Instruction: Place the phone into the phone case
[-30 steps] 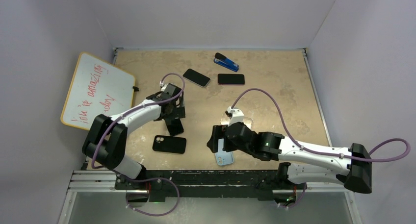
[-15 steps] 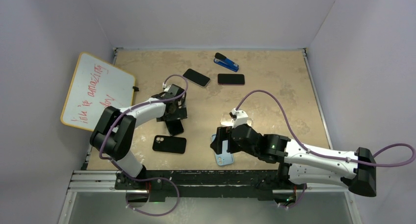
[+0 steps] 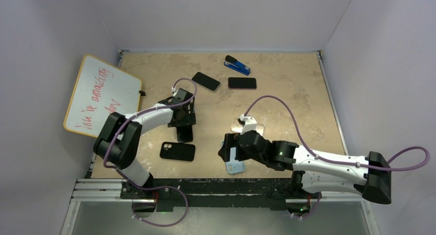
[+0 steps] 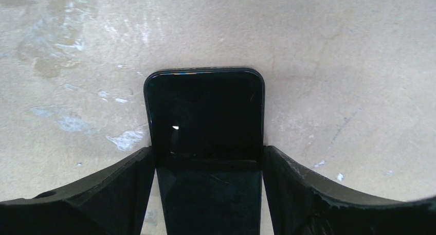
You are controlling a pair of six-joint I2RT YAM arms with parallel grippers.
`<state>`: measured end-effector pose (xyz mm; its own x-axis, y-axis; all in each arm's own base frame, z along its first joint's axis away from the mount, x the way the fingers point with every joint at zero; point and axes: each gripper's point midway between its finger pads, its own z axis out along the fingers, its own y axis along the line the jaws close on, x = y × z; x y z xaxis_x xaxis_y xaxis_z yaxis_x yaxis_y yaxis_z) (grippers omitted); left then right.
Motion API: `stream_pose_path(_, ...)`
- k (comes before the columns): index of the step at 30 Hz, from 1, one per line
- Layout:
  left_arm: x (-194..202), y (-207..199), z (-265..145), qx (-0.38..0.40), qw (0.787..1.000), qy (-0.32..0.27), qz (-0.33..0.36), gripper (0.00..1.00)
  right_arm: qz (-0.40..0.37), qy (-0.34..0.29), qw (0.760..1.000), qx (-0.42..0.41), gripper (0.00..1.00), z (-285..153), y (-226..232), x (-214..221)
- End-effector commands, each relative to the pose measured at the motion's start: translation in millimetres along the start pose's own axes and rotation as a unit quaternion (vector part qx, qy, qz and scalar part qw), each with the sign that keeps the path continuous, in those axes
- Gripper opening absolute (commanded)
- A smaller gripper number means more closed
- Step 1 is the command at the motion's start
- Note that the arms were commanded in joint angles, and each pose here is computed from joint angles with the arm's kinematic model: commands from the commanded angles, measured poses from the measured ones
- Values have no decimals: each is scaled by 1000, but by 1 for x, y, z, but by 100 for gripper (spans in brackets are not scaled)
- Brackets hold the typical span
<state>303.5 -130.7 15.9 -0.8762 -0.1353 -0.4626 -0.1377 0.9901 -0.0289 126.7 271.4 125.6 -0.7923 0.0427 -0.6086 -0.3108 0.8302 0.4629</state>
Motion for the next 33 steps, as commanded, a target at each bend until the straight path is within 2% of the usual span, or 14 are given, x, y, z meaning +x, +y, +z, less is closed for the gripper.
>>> stream_pose_path(1, -1, -28, -7, 79, 997, 3, -12, 66, 26, -11, 999, -25, 99, 7, 17, -7)
stream_pose_path(9, -4, -50, -8, 126, 992, 13, -23, 60, 53, -18, 998, -22, 96, 23, 24, -9)
stream_pose_path(14, -2, -63, -16, 169, 985, 18, -33, 57, 72, -22, 997, -19, 90, 36, 26, -7)
stream_pose_path(17, 3, -68, -20, 189, 981, 25, -39, 56, 81, -34, 995, -35, 83, 45, 38, -13)
stream_pose_path(21, 10, -72, -24, 210, 976, 34, -48, 55, 84, -21, 995, -41, 78, 59, 55, -14)
stream_pose_path(33, 31, -73, -31, 240, 967, 53, -61, 54, 114, -51, 992, -3, 55, 93, 44, -28)
